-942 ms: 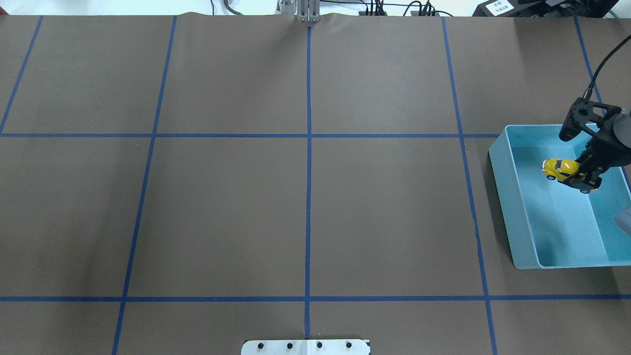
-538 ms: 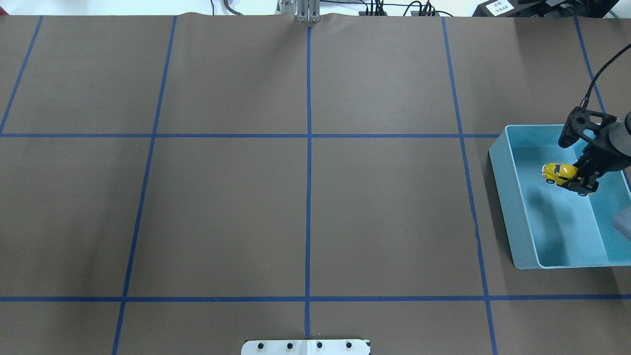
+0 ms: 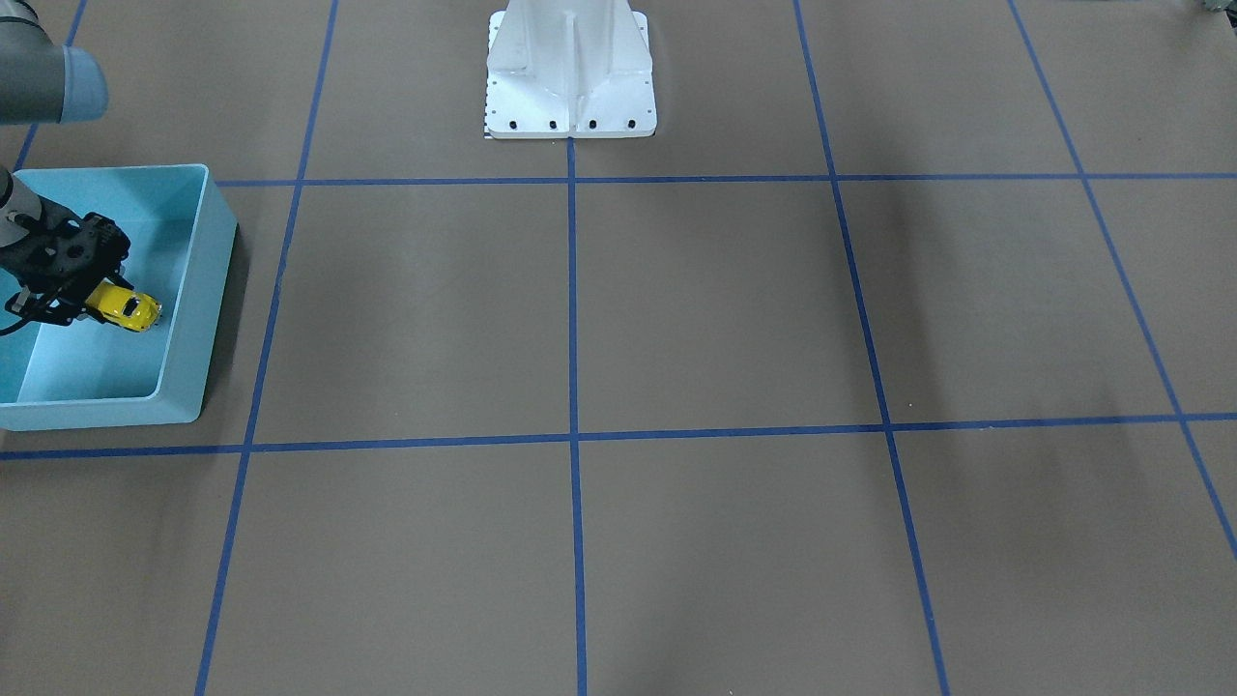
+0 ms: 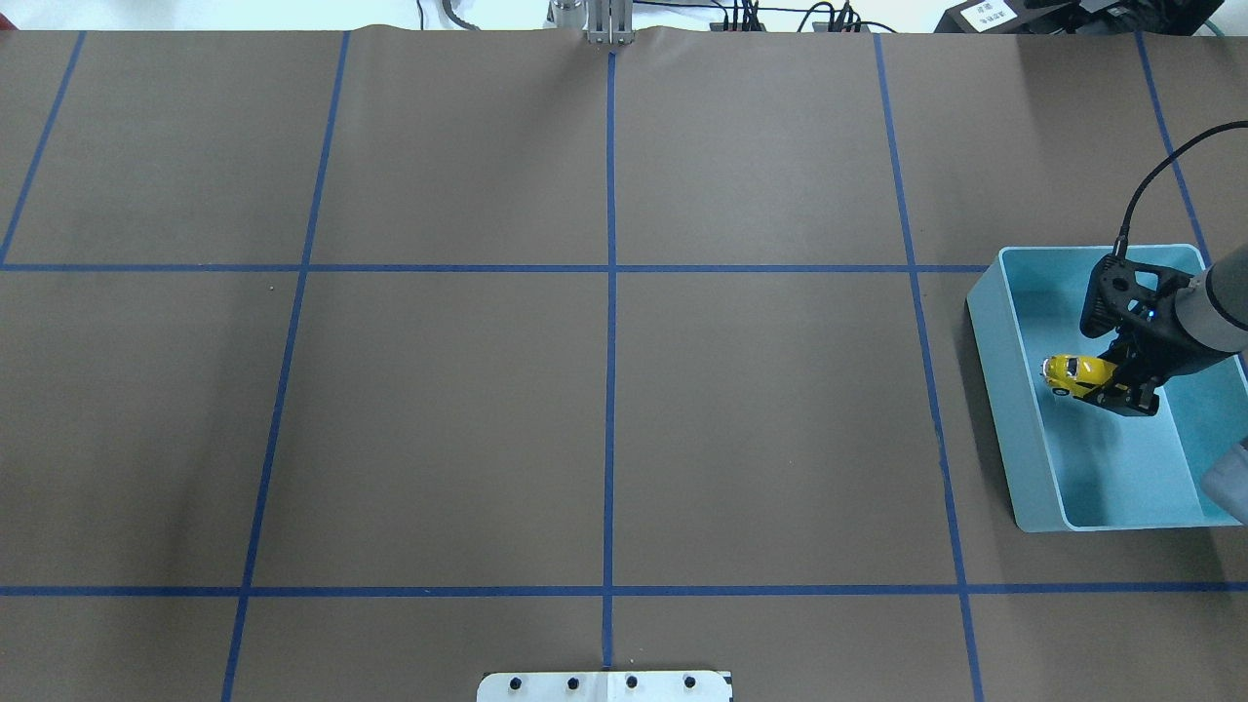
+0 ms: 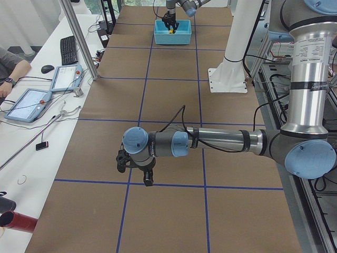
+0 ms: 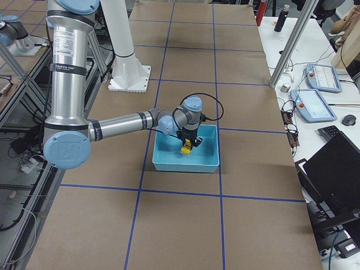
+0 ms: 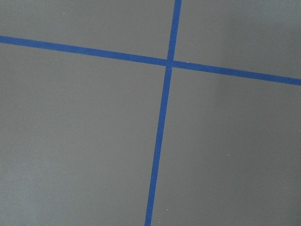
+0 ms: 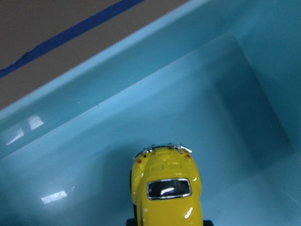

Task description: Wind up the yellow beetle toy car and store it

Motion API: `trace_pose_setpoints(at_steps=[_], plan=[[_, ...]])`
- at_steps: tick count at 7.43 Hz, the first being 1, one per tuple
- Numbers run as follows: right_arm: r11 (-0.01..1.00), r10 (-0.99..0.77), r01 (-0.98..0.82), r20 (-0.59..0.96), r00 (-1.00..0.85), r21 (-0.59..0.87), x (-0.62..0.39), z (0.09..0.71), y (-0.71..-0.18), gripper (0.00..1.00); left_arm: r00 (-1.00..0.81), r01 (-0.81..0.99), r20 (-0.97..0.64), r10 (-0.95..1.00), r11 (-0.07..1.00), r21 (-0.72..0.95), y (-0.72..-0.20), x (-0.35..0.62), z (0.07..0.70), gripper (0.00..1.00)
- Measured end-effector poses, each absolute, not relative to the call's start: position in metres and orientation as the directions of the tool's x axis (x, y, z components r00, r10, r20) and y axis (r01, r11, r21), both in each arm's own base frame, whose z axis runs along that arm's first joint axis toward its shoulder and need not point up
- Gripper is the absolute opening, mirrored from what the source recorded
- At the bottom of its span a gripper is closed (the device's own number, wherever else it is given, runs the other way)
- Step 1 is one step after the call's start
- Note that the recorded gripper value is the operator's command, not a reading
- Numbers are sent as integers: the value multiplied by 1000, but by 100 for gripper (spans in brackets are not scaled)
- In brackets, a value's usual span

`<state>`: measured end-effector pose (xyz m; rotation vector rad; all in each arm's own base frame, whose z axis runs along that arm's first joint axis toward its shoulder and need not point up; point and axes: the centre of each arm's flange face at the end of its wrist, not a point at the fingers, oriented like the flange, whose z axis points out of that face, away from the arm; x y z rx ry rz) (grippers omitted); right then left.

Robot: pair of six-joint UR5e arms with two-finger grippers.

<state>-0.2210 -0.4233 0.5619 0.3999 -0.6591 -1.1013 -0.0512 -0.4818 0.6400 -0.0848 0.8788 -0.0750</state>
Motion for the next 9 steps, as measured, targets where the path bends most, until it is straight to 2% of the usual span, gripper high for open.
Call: trace_pose_setpoints(at_steps=[1,2,3,7,8,9], plan=[[394,-919,686,279,278,611,-222,564,-415,6,636,30,-766,-98,994,-103,-482,-51,640,100],[383,-923,687,272,270,618,-222,564,-410,69,636,29,-766,-95,995,-100,-482,-51,639,100],[379,-925,689,269,268,617,-221,564,-405,100,636,29,-766,-93,995,-97,-482,-51,638,100],[374,-927,686,263,266,624,-216,556,-395,100,641,29,-763,-81,996,-82,-485,-51,633,100],[390,-921,674,266,286,627,-200,547,-393,100,641,30,-764,-74,997,-71,-485,-51,632,100],[447,-894,653,294,337,611,-172,543,-396,100,642,31,-764,-68,998,-64,-486,-51,632,100]])
